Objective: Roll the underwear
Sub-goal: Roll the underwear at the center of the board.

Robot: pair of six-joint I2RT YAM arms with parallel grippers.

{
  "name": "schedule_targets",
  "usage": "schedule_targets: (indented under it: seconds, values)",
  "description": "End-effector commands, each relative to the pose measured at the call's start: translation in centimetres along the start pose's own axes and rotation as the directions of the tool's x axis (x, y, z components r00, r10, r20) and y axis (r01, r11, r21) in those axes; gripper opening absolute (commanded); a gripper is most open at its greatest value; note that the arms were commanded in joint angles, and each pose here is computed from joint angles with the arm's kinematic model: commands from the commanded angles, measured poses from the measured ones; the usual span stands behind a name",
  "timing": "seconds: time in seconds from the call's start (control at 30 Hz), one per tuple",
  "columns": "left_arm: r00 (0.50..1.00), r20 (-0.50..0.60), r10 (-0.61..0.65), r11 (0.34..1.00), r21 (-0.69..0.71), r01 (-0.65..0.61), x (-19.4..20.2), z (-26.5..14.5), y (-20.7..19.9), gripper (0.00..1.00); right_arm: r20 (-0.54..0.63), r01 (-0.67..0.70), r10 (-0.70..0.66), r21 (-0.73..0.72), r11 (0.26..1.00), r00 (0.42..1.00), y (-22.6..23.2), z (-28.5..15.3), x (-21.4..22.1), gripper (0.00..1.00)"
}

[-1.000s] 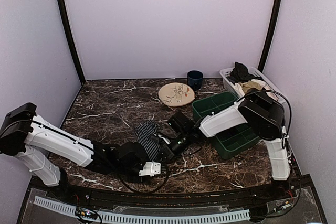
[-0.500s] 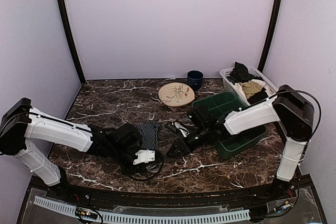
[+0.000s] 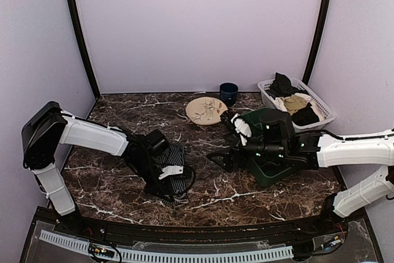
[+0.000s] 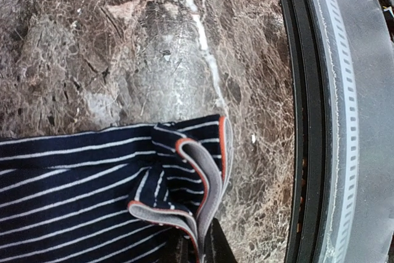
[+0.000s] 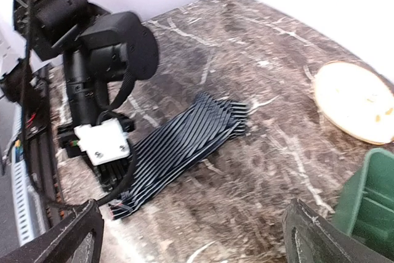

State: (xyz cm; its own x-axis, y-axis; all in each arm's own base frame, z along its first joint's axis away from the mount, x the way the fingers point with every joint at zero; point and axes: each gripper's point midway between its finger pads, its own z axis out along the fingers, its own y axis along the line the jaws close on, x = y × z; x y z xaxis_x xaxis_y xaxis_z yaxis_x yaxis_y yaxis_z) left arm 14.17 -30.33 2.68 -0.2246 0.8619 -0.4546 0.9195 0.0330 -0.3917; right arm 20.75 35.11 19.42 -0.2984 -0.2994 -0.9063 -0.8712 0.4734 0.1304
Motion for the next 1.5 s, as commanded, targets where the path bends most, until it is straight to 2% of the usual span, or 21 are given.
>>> schedule_targets:
  seconds: [0.0, 0.07, 0.13, 0.33, 0.5, 0.8, 1.07, 1.2, 1.27, 1.47]
  values:
    - [0.996, -0.059, -0.06, 0.993, 0.094, 0.065, 1.7, 0.5, -0.6, 0.0, 0.028, 0.082, -0.084, 0.066, 0.994, 0.996, -1.2, 0.6, -1.7, 1.0]
    - [0.995, -0.055, -0.085, 0.99, 0.112, 0.091, 1.7, 0.4, -0.3, 0.0, -0.012, 0.14, -0.141, -0.081, 0.987, 0.99, 1.2, 1.2, -0.7, 0.95]
    - [0.993, -0.047, -0.11, 0.983, 0.14, 0.115, 1.6, 0.3, 0.1, 0.0, -0.004, 0.192, -0.196, -0.2, 0.961, 0.981, 3.8, 1.2, 0.9, 0.92]
    - [0.986, -0.048, -0.162, 0.965, 0.199, 0.168, 1.7, 0.7, 0.9, 0.0, -0.016, 0.389, -0.411, -0.29, 0.875, 0.912, 8.4, 1.5, 6.9, 0.86]
    - [0.98, -0.054, -0.19, 0.957, 0.212, 0.198, 1.9, 0.9, 1.5, 0.0, -0.032, 0.531, -0.567, -0.31, 0.788, 0.823, 10.0, 3.9, 9.9, 0.83]
    - [0.977, -0.053, -0.206, 0.954, 0.21, 0.212, 1.8, 1.0, 1.9, 0.0, 0.012, 0.671, -0.698, -0.287, 0.683, 0.716, 11.2, 9.4, 10.7, 0.71]
    - [0.976, -0.055, -0.213, 0.953, 0.208, 0.22, 1.9, 1.1, 2.1, 0.0, 0.014, 0.701, -0.725, -0.268, 0.661, 0.688, 11.3, 12.3, 11.5, 0.65]
    - [0.975, -0.059, -0.213, 0.954, 0.204, 0.221, 2.0, 1.1, 2.2, 0.0, -0.036, 0.703, -0.732, -0.252, 0.665, 0.68, 10.5, 13.7, 12.7, 0.59]
    - [0.975, -0.062, -0.215, 0.954, 0.201, 0.223, 2.1, 1.1, 2.2, 0.0, -0.049, 0.693, -0.728, -0.266, 0.67, 0.684, 10.3, 13.9, 13.4, 0.5]
    - [0.975, -0.049, -0.218, 0.961, 0.163, 0.223, 1.9, 0.5, 2.9, 0.02, -0.123, 0.611, -0.682, -0.352, 0.709, 0.72, 10.4, 12.8, 15.3, 0.04]
